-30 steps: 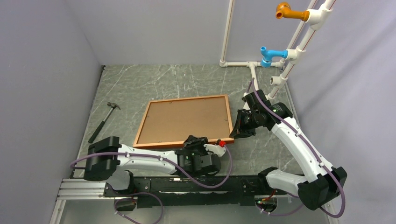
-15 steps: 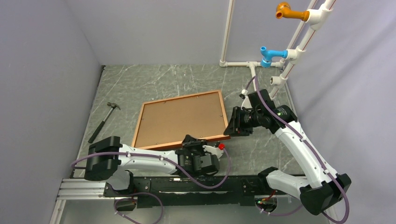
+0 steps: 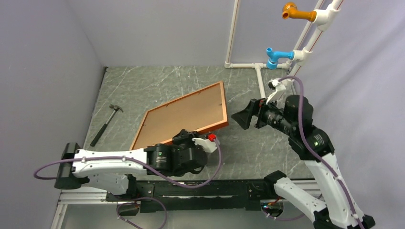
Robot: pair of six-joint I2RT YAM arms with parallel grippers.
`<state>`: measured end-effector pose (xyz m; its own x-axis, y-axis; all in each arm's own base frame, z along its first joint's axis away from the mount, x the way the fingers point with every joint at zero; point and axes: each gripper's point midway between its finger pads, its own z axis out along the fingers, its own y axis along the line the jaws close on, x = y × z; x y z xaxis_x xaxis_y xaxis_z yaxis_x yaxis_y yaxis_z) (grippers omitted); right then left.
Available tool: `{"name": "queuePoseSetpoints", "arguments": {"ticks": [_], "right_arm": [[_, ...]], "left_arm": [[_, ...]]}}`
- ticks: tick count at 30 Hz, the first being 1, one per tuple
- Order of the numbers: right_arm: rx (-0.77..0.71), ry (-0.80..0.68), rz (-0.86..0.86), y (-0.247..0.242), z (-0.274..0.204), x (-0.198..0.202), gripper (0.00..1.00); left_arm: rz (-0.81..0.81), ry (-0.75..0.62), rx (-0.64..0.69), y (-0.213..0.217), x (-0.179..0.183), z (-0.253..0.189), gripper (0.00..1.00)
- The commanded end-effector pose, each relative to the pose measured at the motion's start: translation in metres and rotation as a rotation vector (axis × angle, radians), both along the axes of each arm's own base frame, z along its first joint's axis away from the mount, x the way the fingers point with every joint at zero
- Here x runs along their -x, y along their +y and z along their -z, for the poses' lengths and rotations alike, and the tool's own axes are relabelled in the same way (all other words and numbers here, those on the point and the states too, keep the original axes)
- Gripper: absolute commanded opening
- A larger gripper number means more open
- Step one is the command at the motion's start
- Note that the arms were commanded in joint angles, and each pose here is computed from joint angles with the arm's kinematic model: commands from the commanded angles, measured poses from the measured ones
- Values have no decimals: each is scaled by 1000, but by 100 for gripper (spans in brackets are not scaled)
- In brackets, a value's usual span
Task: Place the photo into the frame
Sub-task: Turn over the photo frame at the center of the board.
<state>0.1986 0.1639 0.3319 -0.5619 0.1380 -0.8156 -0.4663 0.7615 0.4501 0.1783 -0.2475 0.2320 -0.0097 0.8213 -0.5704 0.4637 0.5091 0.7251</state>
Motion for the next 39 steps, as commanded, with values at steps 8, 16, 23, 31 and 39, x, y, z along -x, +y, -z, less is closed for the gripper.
{"name": "queuePoseSetpoints", "arguments": {"ticks": [8, 16, 23, 31, 39], "right_arm": [[-53, -1040, -261, 9, -98, 43, 99], [192, -1253, -807, 42, -46, 83, 99], [223, -1295, -994, 57, -20, 74, 92], [232, -1315, -1040, 77, -9, 53, 87], [202, -1307, -1116, 97, 3, 60, 74]], "left_arm": [[93, 76, 290, -4, 14, -53, 0], [176, 140, 341, -6, 26, -60, 0], [206, 170, 337, -12, 31, -59, 0], [222, 197, 315, -18, 34, -52, 0], [231, 212, 311, -20, 36, -51, 0]]}}
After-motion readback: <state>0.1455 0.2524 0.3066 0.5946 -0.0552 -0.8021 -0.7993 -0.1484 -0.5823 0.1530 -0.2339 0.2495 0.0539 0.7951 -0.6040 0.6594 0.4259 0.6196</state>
